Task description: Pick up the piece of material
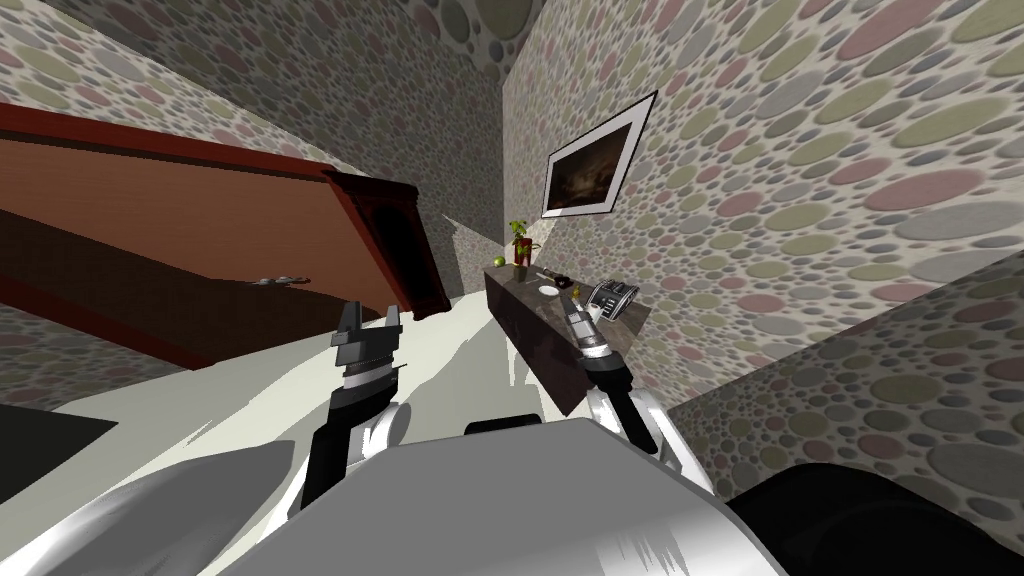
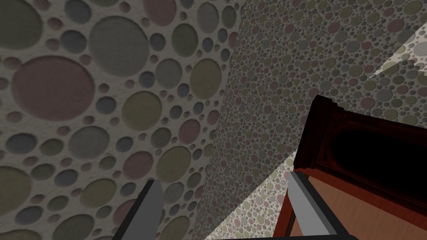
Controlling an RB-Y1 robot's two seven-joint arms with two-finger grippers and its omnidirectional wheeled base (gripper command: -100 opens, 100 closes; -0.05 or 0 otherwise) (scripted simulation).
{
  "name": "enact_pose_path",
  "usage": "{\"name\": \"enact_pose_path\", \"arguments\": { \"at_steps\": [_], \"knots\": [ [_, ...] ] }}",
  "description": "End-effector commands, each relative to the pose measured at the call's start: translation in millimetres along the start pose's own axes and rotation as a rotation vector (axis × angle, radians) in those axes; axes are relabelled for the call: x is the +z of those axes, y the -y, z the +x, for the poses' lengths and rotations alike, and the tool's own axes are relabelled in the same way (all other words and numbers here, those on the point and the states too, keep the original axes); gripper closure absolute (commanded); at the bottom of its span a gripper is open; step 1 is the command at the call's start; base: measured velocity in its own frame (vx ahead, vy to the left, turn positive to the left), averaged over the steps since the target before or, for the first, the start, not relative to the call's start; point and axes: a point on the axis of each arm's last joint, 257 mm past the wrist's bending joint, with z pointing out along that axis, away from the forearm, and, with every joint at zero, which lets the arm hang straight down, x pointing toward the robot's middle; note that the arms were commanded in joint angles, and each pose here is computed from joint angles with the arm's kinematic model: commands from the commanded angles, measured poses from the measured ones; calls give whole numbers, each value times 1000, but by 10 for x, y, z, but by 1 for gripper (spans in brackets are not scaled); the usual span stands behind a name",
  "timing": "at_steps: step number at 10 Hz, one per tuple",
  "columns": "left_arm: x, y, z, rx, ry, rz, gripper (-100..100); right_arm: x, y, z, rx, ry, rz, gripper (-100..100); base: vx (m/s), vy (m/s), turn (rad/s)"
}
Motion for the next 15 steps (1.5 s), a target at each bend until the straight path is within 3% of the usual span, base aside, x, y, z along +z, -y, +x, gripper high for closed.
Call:
{"name": "enact_pose_path", "arguments": {
  "at_steps": [1,3,6,11,12,14,15],
  "knots": [
    [0,0,0,0,0,0,0,-26,131,128,-85,-40,46,-100,-31,44,-34],
    [0,0,0,0,0,0,0,-27,129,148,-124,-48,44,-100,-17,26,-12],
    [0,0,0,0,0,0,0,-99,405,402,-287,-133,125,-100,-24,32,-26],
    [0,0,0,0,0,0,0,-158,563,550,-451,-193,158,-100,-17,15,-12],
    [0,0,0,0,0,0,0,-227,714,685,-530,-244,190,-100,-21,15,-26],
    [0,0,0,0,0,0,0,-231,729,682,-570,-249,192,-100,-19,8,-7],
    [0,0,0,0,0,0,0,-316,889,816,-651,-304,222,-100,-19,4,-22]
  ]
}}
